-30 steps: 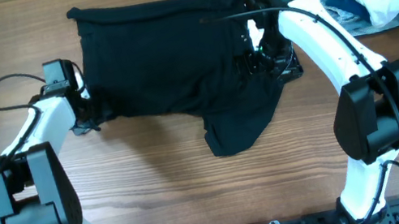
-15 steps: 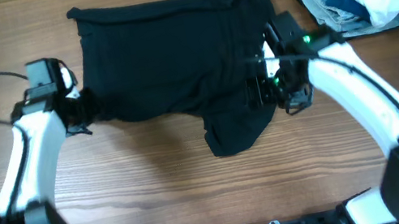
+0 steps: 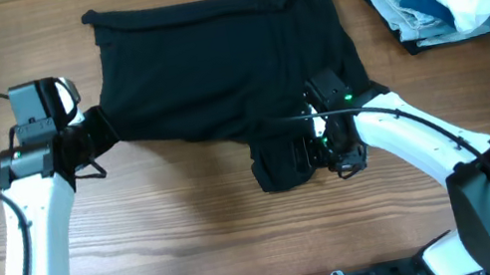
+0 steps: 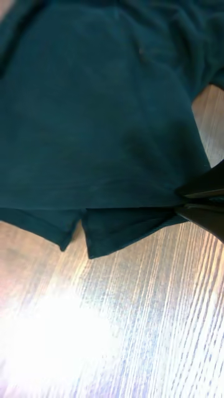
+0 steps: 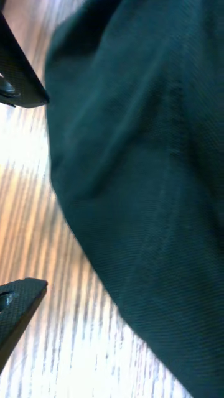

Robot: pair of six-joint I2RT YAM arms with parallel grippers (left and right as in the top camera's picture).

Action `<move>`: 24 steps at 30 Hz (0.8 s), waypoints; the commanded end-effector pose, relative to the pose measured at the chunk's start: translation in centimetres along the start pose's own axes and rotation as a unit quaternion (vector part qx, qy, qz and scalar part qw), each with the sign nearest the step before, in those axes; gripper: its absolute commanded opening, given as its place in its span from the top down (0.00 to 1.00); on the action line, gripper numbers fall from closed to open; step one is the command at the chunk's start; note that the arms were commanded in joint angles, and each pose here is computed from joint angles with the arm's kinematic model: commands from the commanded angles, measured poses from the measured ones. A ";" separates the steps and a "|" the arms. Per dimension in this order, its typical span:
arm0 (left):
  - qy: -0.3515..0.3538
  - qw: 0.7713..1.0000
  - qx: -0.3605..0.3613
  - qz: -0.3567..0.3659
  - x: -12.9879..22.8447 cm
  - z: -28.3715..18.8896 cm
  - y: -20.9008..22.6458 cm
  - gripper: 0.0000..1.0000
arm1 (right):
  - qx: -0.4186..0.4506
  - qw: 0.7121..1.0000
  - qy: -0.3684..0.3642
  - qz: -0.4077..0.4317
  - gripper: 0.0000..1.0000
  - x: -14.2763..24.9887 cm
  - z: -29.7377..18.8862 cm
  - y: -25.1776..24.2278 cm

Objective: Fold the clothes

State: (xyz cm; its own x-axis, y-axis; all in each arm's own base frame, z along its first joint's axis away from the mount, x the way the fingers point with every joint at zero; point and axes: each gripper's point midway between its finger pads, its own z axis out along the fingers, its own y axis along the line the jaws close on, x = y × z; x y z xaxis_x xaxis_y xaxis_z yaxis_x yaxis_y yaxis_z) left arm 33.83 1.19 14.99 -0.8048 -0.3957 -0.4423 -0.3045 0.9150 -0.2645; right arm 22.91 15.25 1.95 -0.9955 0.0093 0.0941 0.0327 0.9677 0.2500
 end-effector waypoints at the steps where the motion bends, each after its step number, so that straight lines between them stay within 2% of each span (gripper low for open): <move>1: -0.029 0.999 0.014 -0.005 -0.8 -2.0 -0.6 0.96 | -0.005 1.000 0.016 0.015 0.15 0.2 1.6 0.0; 7: -0.033 0.999 0.015 -0.005 -0.7 -2.5 -0.6 0.96 | -0.003 1.000 0.025 0.010 0.21 -0.1 3.6 0.3; 10: -0.030 0.999 0.014 -0.005 -0.6 -2.5 -0.6 0.96 | 0.007 0.999 0.027 0.017 0.30 -0.1 4.1 0.1; 11: -0.030 0.999 0.014 -0.005 -0.5 -2.5 -0.5 0.96 | 0.015 0.999 0.026 0.023 0.38 -0.1 4.1 -0.2; 14: -0.032 0.999 0.011 -0.005 -0.6 -2.5 -0.5 0.96 | 0.026 0.998 0.020 0.048 0.82 -0.2 3.6 -0.7; 15: -0.033 0.999 0.010 -0.005 -0.7 -2.6 -0.4 0.96 | 0.029 0.998 0.016 0.050 0.92 -0.2 3.2 -0.9; 16: -0.036 0.999 0.011 -0.006 -0.7 -2.7 -0.4 0.96 | 0.034 0.998 0.009 0.054 0.96 -0.3 2.5 -1.2; 24: -0.063 0.998 -0.008 -0.025 -1.8 -3.9 1.3 0.96 | 0.029 0.995 -0.063 0.071 0.96 -1.3 -6.6 -4.5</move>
State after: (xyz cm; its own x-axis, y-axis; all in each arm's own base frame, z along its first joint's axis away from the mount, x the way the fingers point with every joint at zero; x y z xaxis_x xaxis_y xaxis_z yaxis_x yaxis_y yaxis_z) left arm 33.00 2.00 17.31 -0.7646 -0.4123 -0.4953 -0.3128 0.9094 -0.2741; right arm 22.46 11.37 2.92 -0.9758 0.1663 0.1420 0.1886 0.9687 0.1614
